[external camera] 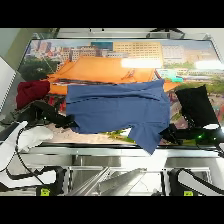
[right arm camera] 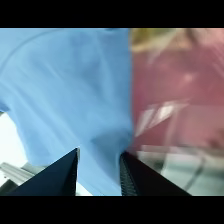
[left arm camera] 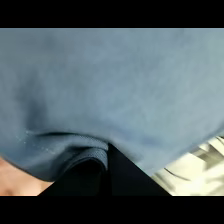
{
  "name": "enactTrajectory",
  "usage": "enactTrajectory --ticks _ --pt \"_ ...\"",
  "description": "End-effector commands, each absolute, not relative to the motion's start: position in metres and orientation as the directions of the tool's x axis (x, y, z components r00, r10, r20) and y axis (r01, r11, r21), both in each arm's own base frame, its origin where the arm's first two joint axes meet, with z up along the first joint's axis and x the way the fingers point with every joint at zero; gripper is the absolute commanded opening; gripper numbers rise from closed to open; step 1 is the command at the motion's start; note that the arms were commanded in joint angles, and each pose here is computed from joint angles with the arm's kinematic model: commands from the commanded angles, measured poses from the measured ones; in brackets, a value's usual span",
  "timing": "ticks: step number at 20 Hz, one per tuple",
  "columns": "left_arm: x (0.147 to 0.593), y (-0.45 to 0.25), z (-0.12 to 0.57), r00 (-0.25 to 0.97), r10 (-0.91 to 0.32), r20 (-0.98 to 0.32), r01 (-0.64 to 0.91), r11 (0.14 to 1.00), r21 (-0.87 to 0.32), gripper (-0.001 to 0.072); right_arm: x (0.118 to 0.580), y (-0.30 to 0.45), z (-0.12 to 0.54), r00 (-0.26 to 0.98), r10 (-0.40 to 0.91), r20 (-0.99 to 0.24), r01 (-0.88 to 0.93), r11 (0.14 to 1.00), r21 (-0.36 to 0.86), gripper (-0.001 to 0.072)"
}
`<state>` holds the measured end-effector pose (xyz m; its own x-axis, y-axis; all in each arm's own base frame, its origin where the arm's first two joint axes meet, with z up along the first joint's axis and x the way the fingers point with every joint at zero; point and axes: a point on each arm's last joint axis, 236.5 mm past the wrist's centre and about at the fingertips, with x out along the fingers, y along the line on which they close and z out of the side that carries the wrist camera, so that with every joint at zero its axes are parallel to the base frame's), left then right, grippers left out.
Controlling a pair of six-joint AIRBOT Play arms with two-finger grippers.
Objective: Fold the shirts.
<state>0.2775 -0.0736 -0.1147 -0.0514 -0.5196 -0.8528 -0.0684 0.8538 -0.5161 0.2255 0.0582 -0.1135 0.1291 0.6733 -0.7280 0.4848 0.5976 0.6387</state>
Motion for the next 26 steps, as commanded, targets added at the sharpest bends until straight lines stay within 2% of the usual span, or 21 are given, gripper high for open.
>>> enactTrajectory --ticks 1,2,4,6,8,11,13,16,21,26 --pt "0.28 -0.076 -0.1 -0.046 -0.537 -0.843 -0.067 0.843 -0.533 0.002 0.229 0.079 -0.114 0.131 0.715 -0.687 0.433 0.582 0.688 0.0205" --pt "0.276 -0.074 -0.099 -0.048 -0.541 -0.839 -0.078 0.84 -0.537 0.002 0.233 0.087 -0.11 0.137 0.732 -0.667 0.41 0.571 0.711 0.0204" --pt "0.27 -0.068 -0.095 -0.05 -0.552 -0.832 -0.102 0.832 -0.546 0.002 0.241 0.097 -0.098 0.161 0.767 -0.622 0.369 0.537 0.758 0.002" --pt "0.269 -0.059 -0.082 -0.023 -0.56 -0.828 -0.114 0.824 -0.554 0.002 0.25 0.095 -0.077 0.168 0.791 -0.588 0.325 0.518 0.791 0.0019" --pt "0.27 -0.046 -0.065 0.031 -0.556 -0.83 -0.125 0.822 -0.556 0.002 0.268 0.081 -0.047 0.226 0.785 -0.577 0.257 0.523 0.812 0.0019" --pt "0.257 -0.037 -0.046 0.034 -0.58 -0.814 -0.141 0.804 -0.578 0.002 0.289 0.053 0.003 0.365 0.728 -0.58 0.168 0.561 0.81 0.0019" --pt "0.247 -0.039 -0.04 0.002 -0.602 -0.799 -0.138 0.791 -0.596 0.002 0.287 0.048 0.022 0.414 0.695 -0.588 0.139 0.59 0.796 0.0019" --pt "0.252 -0.037 -0.035 0.038 -0.586 -0.81 -0.123 0.801 -0.585 0.002 0.292 0.046 0.04 0.481 0.653 -0.586 0.086 0.63 0.772 0.0019" --pt "0.307 -0.018 -0.011 0.147 -0.536 -0.831 -0.081 0.831 -0.551 0.002 0.358 0.063 0.078 0.591 0.683 -0.429 -0.099 0.59 0.802 0.0019" --pt "0.382 -0.024 -0.01 0.171 -0.518 -0.838 0.008 0.851 -0.525 0.002 0.447 0.094 0.052 0.54 0.702 -0.464 -0.204 0.644 0.738 0.0019"
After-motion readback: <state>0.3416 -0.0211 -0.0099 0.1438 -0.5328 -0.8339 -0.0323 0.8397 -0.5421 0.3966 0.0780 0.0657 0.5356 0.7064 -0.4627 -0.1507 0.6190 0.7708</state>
